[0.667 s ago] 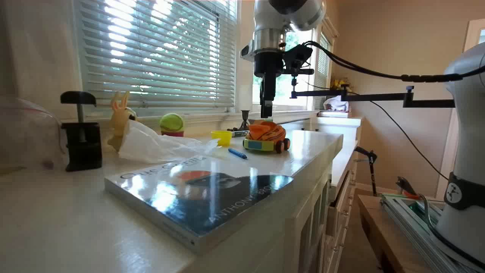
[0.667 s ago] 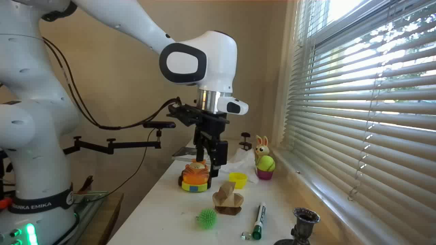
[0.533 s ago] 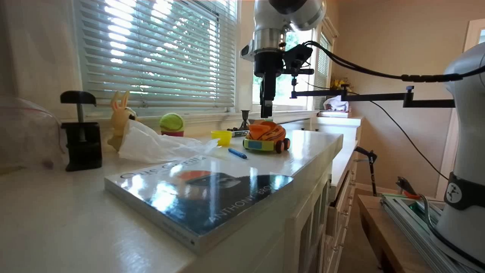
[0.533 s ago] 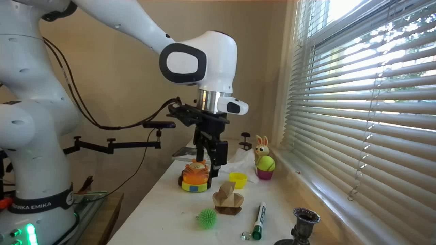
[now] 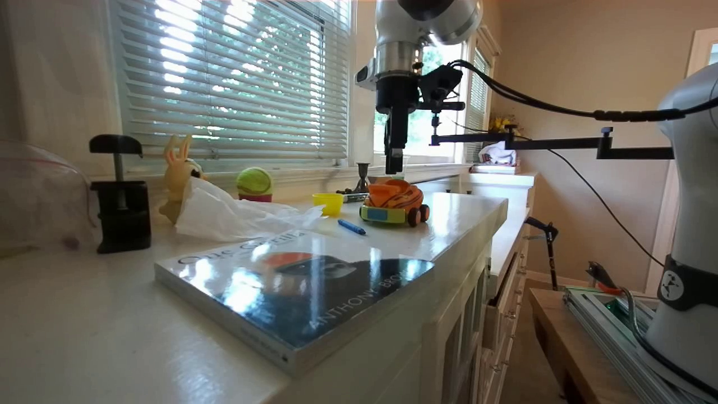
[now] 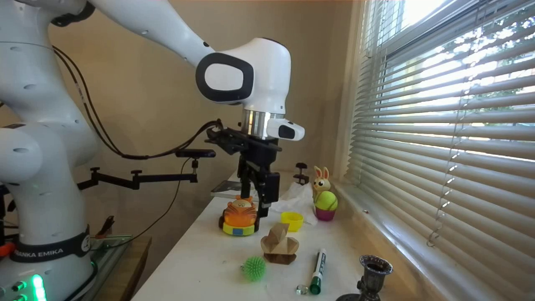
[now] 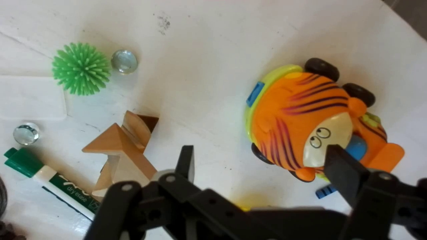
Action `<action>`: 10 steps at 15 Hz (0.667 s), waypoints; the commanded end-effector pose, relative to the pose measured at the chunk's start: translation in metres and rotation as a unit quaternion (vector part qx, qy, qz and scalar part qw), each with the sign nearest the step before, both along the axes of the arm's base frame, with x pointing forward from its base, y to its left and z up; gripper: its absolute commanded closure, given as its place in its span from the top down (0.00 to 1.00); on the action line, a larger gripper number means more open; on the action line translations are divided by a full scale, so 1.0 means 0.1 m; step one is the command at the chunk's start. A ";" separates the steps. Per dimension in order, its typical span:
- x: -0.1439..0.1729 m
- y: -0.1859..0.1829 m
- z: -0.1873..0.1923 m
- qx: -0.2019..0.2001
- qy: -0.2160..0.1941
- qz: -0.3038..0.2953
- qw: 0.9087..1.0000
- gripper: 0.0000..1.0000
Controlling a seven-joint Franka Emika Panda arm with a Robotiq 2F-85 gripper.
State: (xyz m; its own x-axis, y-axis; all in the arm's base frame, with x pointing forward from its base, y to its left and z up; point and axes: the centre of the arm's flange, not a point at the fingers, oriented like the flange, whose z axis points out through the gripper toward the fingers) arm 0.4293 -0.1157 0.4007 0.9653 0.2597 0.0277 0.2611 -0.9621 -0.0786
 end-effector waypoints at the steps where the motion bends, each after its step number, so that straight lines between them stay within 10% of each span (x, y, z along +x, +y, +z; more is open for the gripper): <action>1: 0.12 0.05 0.14 -0.007 -0.005 0.019 1.000 1.00; 10: 0.53 0.35 0.89 -0.050 -0.062 0.108 0.991 1.00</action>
